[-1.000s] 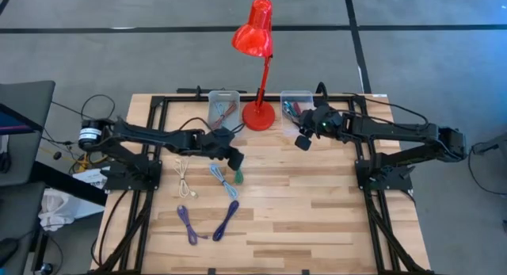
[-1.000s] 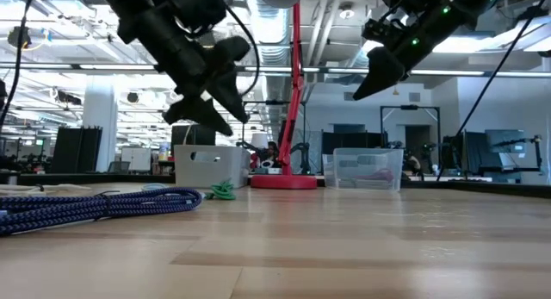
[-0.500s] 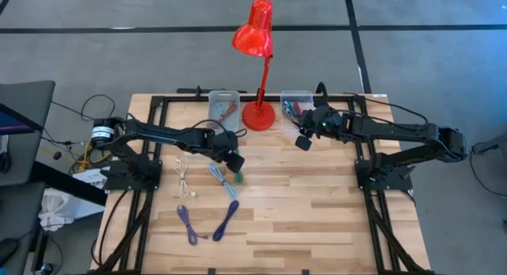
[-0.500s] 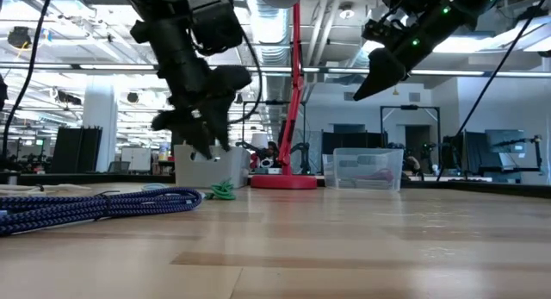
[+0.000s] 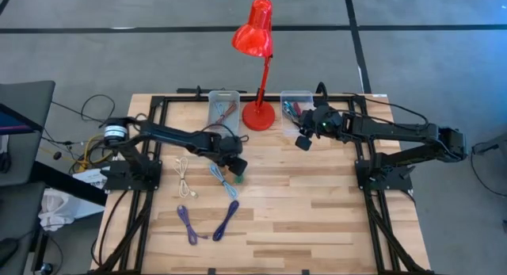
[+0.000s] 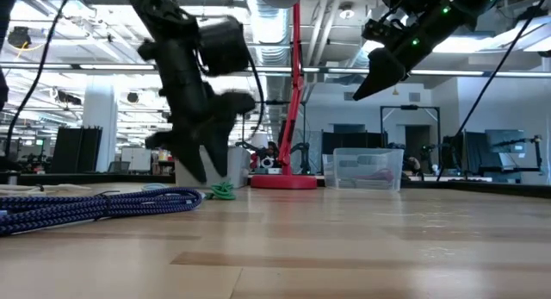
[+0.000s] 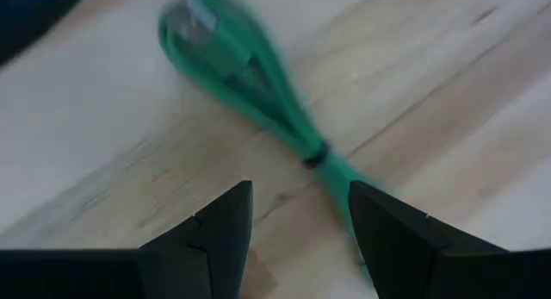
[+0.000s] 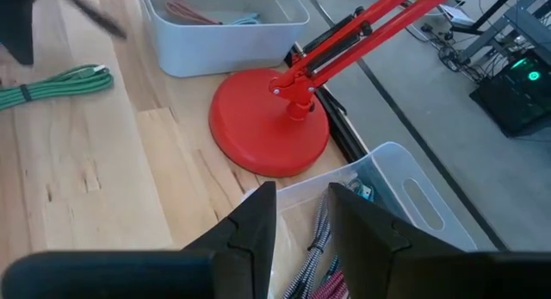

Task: Pick & Place USB Port
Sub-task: Put the green charger cable into the gray bin, then put the white charger cable into the gray bin

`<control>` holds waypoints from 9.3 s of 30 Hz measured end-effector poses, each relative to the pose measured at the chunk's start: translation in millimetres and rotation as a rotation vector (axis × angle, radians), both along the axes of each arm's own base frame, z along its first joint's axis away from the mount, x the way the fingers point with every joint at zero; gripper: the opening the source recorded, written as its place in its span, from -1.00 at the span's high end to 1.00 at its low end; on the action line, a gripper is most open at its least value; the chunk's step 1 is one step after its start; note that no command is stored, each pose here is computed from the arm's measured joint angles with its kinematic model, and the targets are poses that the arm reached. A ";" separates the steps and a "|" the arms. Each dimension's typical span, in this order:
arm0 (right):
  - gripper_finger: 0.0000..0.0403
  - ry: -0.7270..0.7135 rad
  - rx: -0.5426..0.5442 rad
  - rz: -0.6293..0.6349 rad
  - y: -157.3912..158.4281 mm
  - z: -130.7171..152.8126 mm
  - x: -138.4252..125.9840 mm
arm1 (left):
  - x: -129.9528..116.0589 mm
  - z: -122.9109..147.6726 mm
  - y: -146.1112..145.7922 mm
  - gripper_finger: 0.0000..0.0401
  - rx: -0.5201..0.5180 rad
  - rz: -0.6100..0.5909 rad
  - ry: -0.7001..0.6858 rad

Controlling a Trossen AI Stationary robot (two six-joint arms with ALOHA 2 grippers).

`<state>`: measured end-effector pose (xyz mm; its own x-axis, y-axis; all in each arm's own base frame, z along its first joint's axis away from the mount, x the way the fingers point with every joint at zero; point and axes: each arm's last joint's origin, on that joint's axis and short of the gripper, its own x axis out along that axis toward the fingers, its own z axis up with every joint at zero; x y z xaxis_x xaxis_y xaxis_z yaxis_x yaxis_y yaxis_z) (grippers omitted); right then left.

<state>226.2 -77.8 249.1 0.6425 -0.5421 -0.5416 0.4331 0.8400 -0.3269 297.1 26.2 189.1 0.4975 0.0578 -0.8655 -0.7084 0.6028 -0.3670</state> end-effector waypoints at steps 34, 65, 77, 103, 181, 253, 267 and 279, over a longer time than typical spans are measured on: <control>0.50 -0.002 0.002 -0.002 0.0 0.0 0.1 | 27.5 -15.7 16.1 0.17 -0.023 -0.005 -0.163; 0.50 0.008 0.008 -0.007 0.1 -1.0 -0.6 | 33.4 -15.1 17.0 0.94 0.175 -0.186 -0.214; 0.50 0.015 0.010 -0.010 0.1 -1.6 -1.2 | 19.4 35.0 16.5 0.94 0.290 -0.197 -0.367; 0.71 -0.134 0.060 0.186 35.2 48.9 -81.1 | -27.5 85.6 51.1 0.94 0.652 -0.140 -0.283; 0.71 -0.249 0.037 0.292 79.8 61.6 -113.3 | -51.8 45.5 73.0 0.70 0.447 -0.527 -0.242; 0.71 -0.332 -0.036 0.042 69.7 67.7 -113.2 | -221.3 39.1 -5.7 0.98 0.378 -0.145 -0.591; 0.71 -0.329 -0.041 0.045 69.7 67.7 -113.3 | -215.4 13.4 -1.3 0.98 0.125 0.124 -0.279; 0.71 -0.326 -0.040 0.047 69.8 67.5 -113.4 | -207.2 -5.9 0.6 0.98 0.007 0.176 -0.006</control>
<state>112.8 -8.0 316.6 0.8034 -0.5245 -0.2819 0.4815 0.8507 -0.2108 89.9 26.8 183.2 0.4846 0.1504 -0.8617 -0.8010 0.4722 -0.3680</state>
